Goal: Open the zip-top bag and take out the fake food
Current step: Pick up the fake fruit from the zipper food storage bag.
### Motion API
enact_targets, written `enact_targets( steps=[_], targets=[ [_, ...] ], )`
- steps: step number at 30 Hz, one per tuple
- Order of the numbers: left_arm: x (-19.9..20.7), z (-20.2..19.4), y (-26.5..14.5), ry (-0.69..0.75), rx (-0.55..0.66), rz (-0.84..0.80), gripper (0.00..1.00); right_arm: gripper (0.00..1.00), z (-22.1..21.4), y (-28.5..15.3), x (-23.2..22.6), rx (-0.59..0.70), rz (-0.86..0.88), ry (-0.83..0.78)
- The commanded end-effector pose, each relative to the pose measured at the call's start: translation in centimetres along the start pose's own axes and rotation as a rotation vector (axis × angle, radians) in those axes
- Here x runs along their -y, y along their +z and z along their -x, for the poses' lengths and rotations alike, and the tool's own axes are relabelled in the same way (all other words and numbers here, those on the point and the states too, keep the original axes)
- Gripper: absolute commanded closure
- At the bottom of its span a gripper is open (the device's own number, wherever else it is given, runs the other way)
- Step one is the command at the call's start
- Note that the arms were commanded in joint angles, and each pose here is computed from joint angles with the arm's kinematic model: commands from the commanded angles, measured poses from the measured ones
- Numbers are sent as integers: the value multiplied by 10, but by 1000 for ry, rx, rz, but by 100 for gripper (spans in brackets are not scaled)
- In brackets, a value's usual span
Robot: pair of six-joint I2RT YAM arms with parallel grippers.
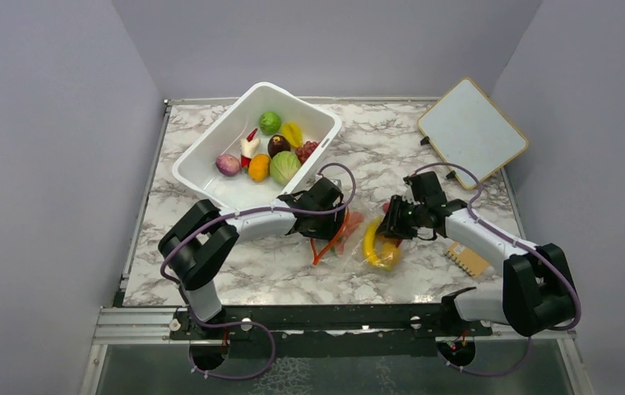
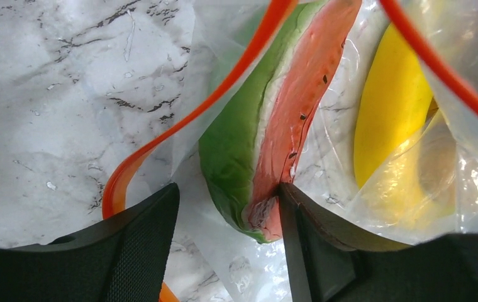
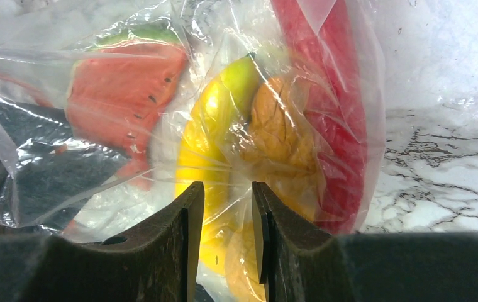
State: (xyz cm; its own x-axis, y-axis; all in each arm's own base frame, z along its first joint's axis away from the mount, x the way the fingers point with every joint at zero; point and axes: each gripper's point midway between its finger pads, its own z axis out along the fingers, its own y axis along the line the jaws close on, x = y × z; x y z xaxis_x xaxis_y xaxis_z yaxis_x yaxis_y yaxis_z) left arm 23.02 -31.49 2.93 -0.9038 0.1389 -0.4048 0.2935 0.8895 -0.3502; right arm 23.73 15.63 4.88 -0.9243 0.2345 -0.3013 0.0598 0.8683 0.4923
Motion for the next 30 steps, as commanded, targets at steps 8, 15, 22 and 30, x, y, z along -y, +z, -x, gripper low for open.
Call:
enact_targets(
  steps=[8,15,22,30],
  targets=[
    [6,3,1,-32,34,-23,36,65,17,-23,-23,63,56,-44],
    [25,13,-4,-124,105,-138,36,63,16,-28,-31,61,98,-44],
    [16,15,4,-136,124,-88,39,62,12,-30,-34,52,118,-45],
    [6,11,0,-141,132,-50,72,60,13,-42,-54,65,220,-55]
  ],
)
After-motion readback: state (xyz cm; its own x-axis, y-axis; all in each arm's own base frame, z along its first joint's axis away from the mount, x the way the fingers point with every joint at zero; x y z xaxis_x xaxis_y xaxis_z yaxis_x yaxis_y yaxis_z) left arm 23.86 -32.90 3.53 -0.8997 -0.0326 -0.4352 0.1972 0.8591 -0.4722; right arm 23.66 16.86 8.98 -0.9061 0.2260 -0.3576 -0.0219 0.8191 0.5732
